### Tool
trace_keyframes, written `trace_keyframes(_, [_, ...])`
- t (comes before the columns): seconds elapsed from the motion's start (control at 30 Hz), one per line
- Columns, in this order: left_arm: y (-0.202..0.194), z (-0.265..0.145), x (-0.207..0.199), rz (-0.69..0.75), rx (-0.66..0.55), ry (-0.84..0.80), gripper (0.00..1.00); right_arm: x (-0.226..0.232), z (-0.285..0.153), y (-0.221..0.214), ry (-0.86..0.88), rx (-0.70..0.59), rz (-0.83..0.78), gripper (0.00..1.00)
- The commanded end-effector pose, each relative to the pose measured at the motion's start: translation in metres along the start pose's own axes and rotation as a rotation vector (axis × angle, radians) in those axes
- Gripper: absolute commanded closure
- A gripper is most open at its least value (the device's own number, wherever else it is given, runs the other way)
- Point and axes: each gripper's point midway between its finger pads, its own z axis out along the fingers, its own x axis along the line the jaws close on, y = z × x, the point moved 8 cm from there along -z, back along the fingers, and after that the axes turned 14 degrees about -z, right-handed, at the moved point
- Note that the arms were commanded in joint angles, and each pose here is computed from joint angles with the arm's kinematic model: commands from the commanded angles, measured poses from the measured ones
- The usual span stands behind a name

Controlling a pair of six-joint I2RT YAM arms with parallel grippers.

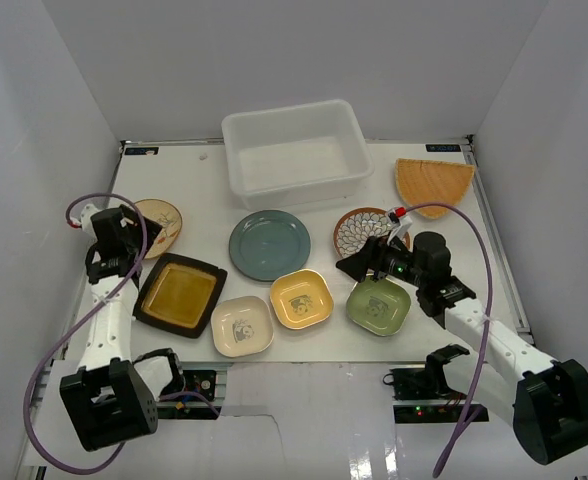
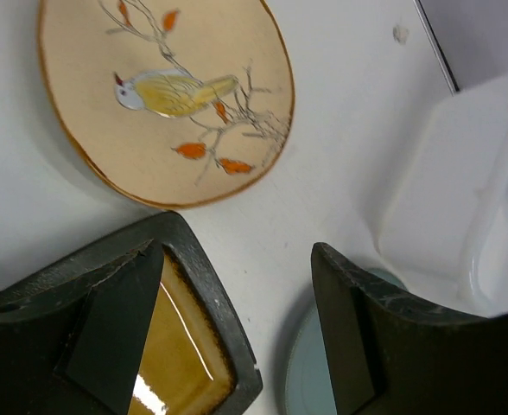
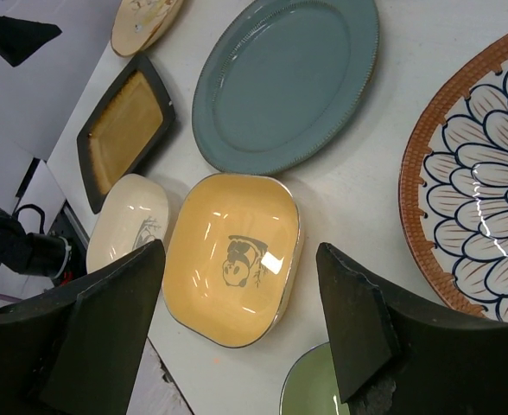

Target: Place the plates into the plastic bin on the countertop

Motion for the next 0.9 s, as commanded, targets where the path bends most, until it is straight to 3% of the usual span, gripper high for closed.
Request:
trace_keyframes(0.0, [0.028, 0.001, -0.006, -0.095, -0.073, 0.005, 0.21, 0.003, 0.001, 0.001, 0.007, -0.044, -0.029, 0.23])
trace_keyframes(0.33, [0.049, 0.065, 0.057, -0.189, -0.102, 0.191, 0.21, 0.006, -0.002, -0.009, 0.021, -0.017, -0.063, 0.23])
trace_keyframes(0.6, [0.045, 0.106, 0.089, -0.268, 0.028, 0.129, 0.21, 0.007, -0.002, -0.015, 0.032, 0.0, -0.072, 0.24])
trace_keyframes(0.87, [0.033, 0.138, 0.104, -0.287, 0.099, 0.12, 0.32, 0.003, 0.004, -0.019, 0.019, 0.02, -0.055, 0.24])
